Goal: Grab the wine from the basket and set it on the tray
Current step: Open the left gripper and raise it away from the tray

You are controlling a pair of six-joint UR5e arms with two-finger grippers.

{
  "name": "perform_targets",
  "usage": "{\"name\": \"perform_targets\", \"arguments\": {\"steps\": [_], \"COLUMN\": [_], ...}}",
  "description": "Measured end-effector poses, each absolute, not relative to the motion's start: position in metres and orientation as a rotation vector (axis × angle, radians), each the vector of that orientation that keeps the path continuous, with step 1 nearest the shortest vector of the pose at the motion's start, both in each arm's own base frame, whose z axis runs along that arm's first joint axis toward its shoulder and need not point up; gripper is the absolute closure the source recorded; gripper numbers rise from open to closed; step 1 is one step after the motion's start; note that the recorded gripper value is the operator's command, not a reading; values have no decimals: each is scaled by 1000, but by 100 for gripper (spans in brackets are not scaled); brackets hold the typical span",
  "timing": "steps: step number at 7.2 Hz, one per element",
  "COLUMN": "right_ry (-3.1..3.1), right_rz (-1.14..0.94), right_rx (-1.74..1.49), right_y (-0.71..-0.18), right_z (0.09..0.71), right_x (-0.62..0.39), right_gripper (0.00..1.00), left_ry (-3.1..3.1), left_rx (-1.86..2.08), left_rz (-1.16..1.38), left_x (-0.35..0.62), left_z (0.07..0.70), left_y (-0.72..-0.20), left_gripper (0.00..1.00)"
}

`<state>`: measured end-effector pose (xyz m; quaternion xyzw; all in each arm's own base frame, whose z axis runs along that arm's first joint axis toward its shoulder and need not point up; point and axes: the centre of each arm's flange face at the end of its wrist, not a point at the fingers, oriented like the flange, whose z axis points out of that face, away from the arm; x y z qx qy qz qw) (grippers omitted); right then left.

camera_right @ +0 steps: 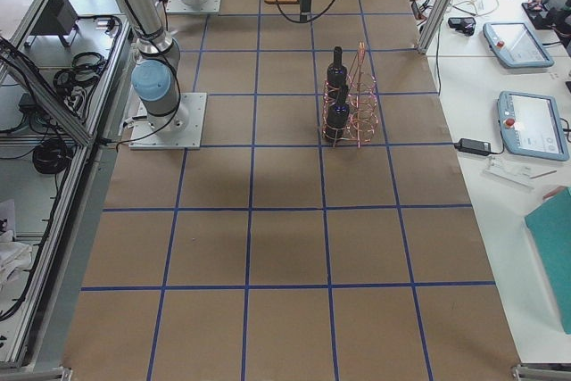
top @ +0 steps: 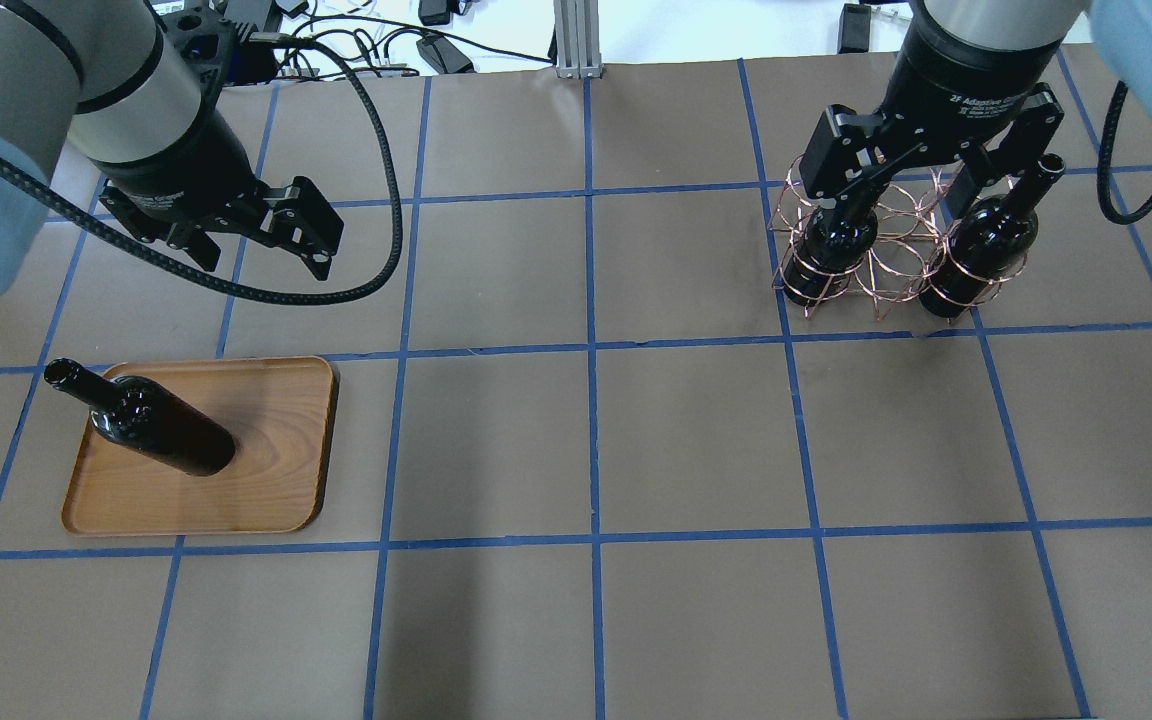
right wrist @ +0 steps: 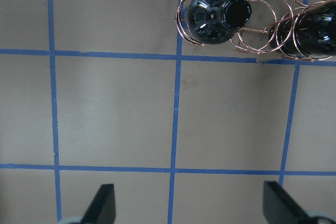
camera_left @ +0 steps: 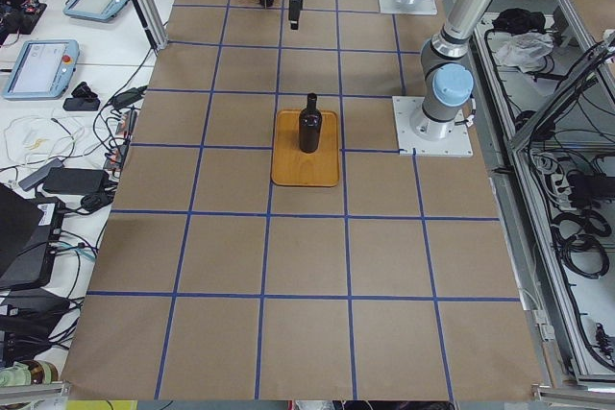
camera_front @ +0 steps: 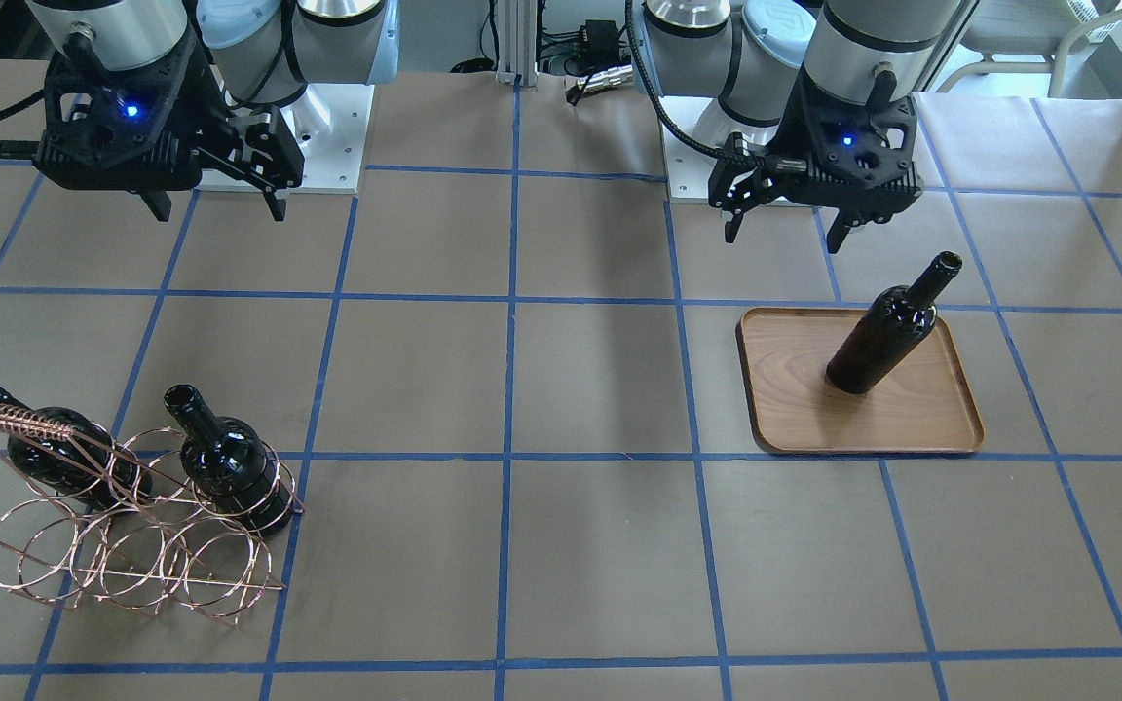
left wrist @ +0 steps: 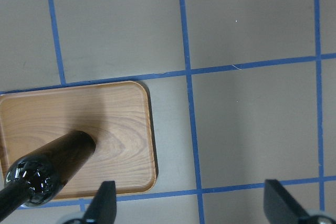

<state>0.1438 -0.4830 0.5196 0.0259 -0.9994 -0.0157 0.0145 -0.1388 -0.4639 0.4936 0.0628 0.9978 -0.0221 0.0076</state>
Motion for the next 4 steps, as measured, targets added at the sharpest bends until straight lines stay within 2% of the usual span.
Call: {"name": "perform_targets", "arguments": {"steps": [4], "right_ry": [-3111], "right_rz": [-47], "right_rx": [82], "right_y": [-483], "right_z": [520], "right_x": [144], "right_gripper": [1], "left_ry": [3158], "left_rx": [210], "left_rz": [-50], "left_x": [-146], "left_z": [496], "left_y": [-453], "left_gripper": [0]}}
